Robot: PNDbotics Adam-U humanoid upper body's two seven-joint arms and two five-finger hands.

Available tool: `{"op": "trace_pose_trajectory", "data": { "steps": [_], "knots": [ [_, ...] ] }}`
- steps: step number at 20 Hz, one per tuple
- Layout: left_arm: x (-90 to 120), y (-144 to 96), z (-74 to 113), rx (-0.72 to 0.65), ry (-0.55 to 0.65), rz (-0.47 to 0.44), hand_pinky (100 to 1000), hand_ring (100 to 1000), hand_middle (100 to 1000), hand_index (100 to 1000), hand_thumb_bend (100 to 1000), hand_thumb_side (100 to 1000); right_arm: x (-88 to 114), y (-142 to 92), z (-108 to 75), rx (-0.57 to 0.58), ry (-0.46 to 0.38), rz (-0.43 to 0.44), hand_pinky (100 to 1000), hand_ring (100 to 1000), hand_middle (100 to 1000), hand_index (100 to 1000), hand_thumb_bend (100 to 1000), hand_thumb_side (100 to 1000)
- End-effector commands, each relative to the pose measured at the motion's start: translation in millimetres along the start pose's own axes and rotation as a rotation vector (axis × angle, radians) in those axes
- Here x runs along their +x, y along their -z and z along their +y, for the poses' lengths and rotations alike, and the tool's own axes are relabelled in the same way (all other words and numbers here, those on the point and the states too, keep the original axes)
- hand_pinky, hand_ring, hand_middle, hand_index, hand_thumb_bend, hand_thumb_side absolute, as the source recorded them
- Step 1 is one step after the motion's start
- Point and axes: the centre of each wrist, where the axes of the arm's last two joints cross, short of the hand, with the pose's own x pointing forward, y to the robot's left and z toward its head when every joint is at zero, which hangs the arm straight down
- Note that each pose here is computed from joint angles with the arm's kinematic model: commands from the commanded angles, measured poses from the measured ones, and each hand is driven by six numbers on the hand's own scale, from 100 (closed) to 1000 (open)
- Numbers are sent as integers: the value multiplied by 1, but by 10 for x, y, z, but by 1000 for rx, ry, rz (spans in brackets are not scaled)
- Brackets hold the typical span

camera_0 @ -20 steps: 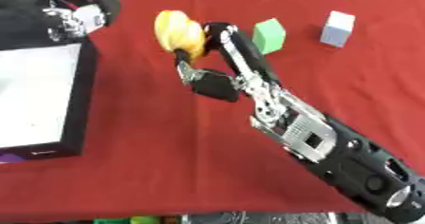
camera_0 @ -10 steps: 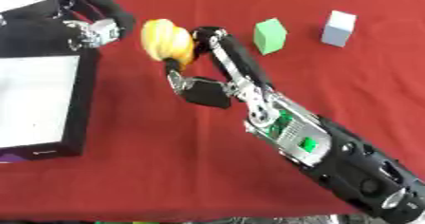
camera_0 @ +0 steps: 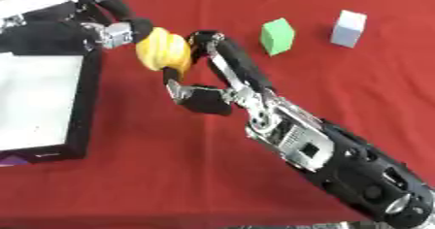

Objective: Pick up the objects with one hand, pass them to the other hand, and then place them into the box on the other side of the table.

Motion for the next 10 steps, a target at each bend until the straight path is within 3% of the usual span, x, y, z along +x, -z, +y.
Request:
{"op": "trace_pose_trajectory", "data": {
  "steps": [1, 10],
  "knots": [
    [12, -33, 58, -38, -9, 64, 944, 854, 803, 887, 454, 779, 68, 43, -39, -14, -5, -37, 756, 612, 616, 650, 100, 338],
    [-50, 16, 26, -20, 24, 105, 965, 872, 808, 900, 502, 748, 97, 40, -29, -32, -19, -68, 754, 613, 615, 647, 100, 295]
  ]
}}
